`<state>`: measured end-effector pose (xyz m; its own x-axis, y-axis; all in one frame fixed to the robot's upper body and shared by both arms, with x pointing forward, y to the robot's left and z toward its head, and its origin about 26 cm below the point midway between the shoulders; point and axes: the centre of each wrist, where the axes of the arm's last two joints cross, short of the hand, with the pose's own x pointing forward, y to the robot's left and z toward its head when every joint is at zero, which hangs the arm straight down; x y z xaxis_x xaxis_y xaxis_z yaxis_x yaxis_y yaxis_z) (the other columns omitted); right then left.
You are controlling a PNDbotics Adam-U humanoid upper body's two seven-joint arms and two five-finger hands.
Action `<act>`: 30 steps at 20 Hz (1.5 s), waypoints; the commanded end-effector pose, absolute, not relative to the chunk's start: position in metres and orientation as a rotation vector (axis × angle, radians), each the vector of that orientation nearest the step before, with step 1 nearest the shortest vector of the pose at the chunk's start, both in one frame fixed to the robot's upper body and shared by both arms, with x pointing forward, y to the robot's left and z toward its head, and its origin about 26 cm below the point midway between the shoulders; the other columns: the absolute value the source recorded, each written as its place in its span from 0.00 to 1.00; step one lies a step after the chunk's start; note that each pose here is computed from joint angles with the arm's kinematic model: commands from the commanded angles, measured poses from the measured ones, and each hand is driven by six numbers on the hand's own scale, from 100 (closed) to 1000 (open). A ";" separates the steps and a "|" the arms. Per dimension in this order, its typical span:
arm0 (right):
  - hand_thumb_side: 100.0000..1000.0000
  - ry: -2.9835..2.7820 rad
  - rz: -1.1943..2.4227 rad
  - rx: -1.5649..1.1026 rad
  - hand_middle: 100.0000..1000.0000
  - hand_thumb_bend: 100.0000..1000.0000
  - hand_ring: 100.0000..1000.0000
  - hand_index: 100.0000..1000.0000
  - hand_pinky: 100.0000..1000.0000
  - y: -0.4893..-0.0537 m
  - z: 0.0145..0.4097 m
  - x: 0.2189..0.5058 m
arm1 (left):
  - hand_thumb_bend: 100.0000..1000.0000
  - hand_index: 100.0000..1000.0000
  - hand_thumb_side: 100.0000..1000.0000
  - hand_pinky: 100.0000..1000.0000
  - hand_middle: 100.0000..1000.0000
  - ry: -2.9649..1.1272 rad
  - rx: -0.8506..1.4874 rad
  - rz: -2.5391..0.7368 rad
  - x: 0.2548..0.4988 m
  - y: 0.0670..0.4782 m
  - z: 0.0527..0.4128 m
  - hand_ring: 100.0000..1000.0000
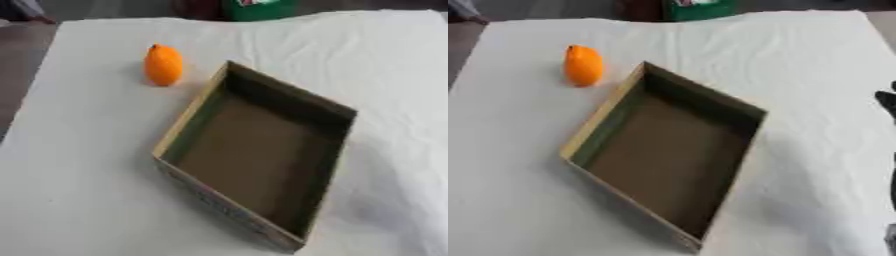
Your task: Pick up objects on the table and place them in the box.
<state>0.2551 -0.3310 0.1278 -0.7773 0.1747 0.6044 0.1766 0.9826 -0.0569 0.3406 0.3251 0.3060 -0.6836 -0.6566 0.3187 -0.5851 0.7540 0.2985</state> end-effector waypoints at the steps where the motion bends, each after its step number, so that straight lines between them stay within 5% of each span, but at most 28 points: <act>1: 1.00 -2.500 0.033 -0.241 0.73 0.00 0.74 0.91 0.86 -0.333 0.136 0.254 | 0.21 0.79 0.77 0.33 0.76 -2.447 1.088 -0.410 0.346 0.335 0.323 0.55; 8: 1.00 -2.500 0.052 -0.217 0.73 0.00 0.74 0.91 0.86 -0.332 0.137 0.256 | 0.27 0.86 0.79 0.39 0.81 -2.180 1.187 -0.636 0.380 0.330 0.319 0.70; 11: 1.00 -2.499 0.059 -0.212 0.73 0.00 0.74 0.91 0.86 -0.331 0.137 0.256 | 0.38 0.88 0.85 0.42 0.81 -2.110 1.203 -0.707 0.395 0.330 0.319 0.72; 12: 1.00 -2.498 0.062 -0.210 0.73 0.00 0.74 0.91 0.86 -0.331 0.137 0.256 | 0.50 0.90 0.88 0.43 0.81 -2.090 1.207 -0.735 0.399 0.330 0.318 0.73; 21: 1.00 -2.492 0.089 -0.196 0.73 0.00 0.74 0.91 0.87 -0.328 0.137 0.257 | 1.00 0.99 0.93 0.45 0.81 -1.919 1.183 -0.963 0.441 0.298 0.315 0.74; 30: 1.00 -2.492 0.108 -0.170 0.72 0.00 0.74 0.91 0.87 -0.324 0.138 0.259 | 1.00 0.99 0.87 0.45 0.81 -1.810 1.075 -1.119 0.478 0.250 0.313 0.75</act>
